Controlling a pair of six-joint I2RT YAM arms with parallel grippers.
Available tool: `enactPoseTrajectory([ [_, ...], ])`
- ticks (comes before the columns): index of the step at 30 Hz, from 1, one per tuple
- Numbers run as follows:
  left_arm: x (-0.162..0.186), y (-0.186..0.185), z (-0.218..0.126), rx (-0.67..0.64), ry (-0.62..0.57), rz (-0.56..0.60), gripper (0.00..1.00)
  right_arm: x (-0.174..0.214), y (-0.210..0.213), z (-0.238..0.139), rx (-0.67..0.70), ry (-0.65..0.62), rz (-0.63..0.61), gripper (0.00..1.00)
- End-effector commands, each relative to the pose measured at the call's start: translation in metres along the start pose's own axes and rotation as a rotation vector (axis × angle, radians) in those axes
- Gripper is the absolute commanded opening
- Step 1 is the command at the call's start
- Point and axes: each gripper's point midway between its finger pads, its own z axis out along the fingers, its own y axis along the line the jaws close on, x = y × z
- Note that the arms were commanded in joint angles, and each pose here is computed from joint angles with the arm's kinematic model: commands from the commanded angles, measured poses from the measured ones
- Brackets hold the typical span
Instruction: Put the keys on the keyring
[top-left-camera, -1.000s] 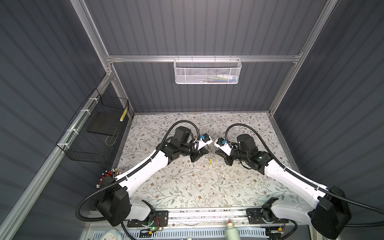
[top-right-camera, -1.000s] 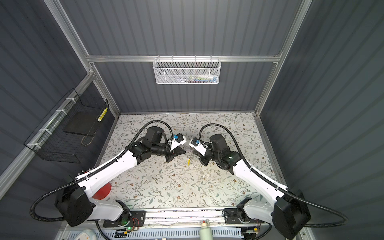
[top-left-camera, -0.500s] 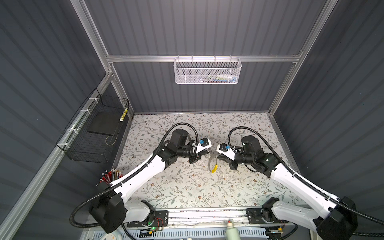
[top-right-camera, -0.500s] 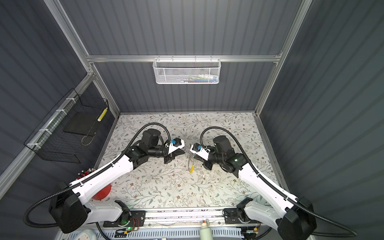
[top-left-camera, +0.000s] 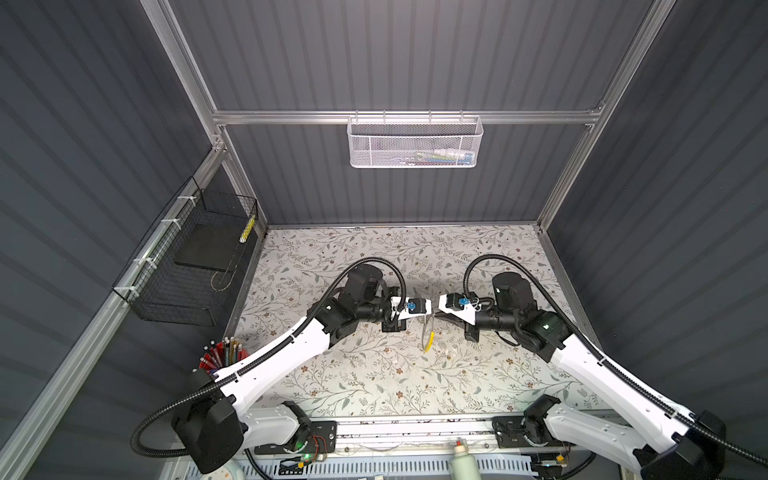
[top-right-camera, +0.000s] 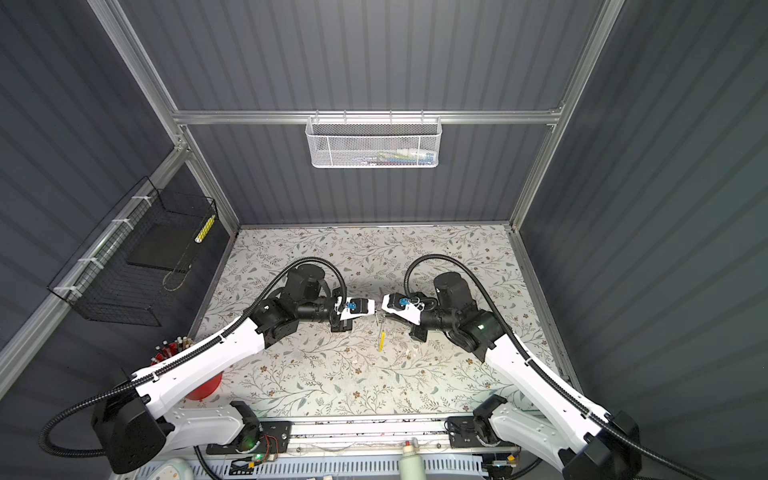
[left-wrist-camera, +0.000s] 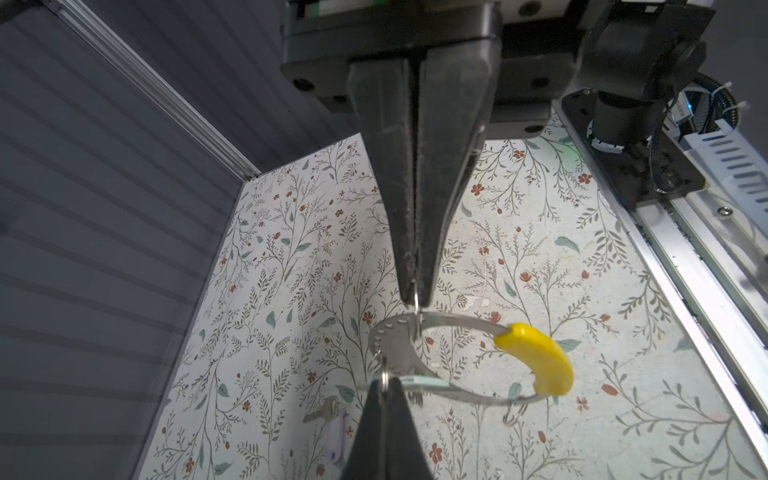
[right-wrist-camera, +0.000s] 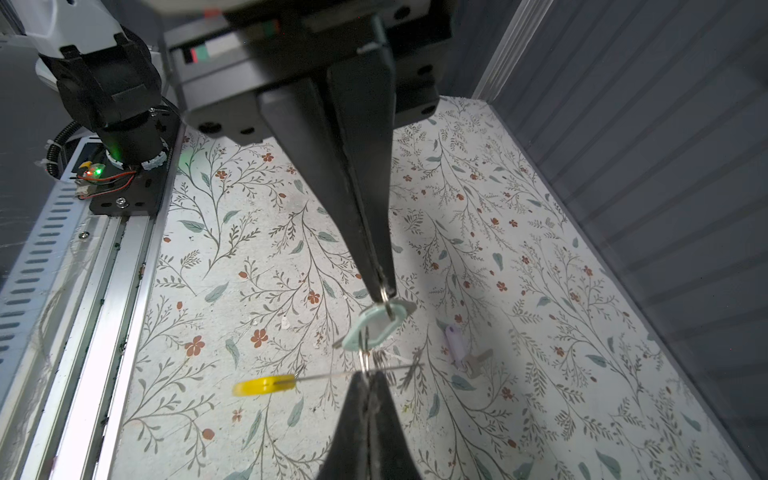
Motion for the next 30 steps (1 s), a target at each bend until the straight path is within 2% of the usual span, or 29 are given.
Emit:
enactPoseTrajectory([
  [1,-0.005,0.0,-0.003,-0.025,0.002,0.087,0.0,-0.003,0.005,0.0,-0.027,-0.028,-0.023,0.0],
  [14,-0.016,-0.005,-0.006,-0.033,-0.02,0.14,0.0,-0.001,0.007,0.003,-0.056,-0.016,-0.002,0.0],
  [30,-0.019,-0.024,-0.004,0.027,-0.012,0.239,0.0,-0.006,0.007,-0.001,-0.068,-0.03,0.013,0.0],
])
